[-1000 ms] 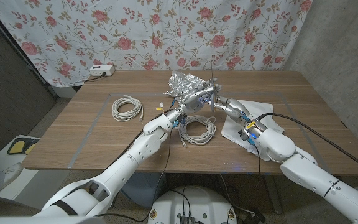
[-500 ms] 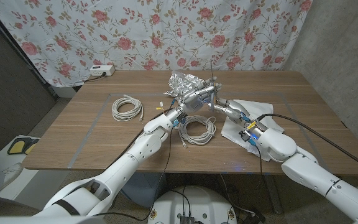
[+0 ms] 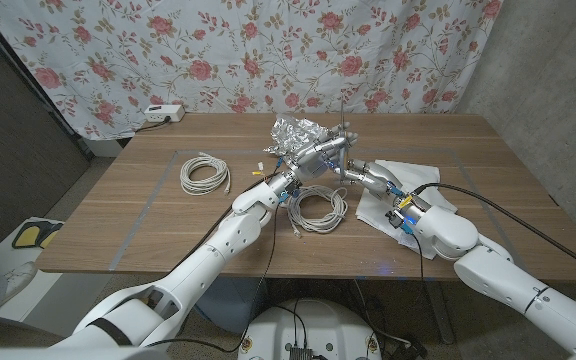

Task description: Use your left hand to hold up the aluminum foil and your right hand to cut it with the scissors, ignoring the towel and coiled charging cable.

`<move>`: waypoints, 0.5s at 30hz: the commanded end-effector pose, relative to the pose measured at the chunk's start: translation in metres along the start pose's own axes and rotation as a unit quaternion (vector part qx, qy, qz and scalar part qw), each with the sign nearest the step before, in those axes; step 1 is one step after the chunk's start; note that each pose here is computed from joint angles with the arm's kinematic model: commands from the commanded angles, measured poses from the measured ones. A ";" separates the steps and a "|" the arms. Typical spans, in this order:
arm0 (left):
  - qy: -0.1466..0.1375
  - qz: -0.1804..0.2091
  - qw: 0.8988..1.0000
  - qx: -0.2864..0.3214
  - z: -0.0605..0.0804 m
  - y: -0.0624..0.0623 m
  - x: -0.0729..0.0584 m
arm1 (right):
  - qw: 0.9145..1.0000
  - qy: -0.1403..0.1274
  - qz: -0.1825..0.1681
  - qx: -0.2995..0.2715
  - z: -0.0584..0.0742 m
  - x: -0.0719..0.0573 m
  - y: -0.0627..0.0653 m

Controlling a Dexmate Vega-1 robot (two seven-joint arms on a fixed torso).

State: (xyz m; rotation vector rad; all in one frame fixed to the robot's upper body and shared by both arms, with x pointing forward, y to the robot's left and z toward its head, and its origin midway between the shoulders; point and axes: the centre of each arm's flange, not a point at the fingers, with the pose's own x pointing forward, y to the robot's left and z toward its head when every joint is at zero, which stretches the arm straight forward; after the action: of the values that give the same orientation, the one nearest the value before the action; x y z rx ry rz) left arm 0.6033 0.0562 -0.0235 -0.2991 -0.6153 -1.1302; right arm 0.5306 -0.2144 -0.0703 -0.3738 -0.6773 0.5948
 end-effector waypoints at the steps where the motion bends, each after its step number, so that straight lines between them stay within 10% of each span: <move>1: 0.012 -0.007 1.000 -0.007 -0.010 -0.004 0.003 | 1.000 -0.001 -0.008 0.008 0.000 -0.001 -0.004; 15: 0.025 -0.016 1.000 -0.010 -0.021 -0.009 0.008 | 1.000 0.004 -0.006 0.007 0.006 0.000 -0.004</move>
State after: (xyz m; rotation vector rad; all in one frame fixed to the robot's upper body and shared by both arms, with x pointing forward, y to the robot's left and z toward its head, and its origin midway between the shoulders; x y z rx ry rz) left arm 0.6039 0.0445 -0.0301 -0.2921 -0.5884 -1.1550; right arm 0.5318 -0.2177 -0.0686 -0.3608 -0.6657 0.5868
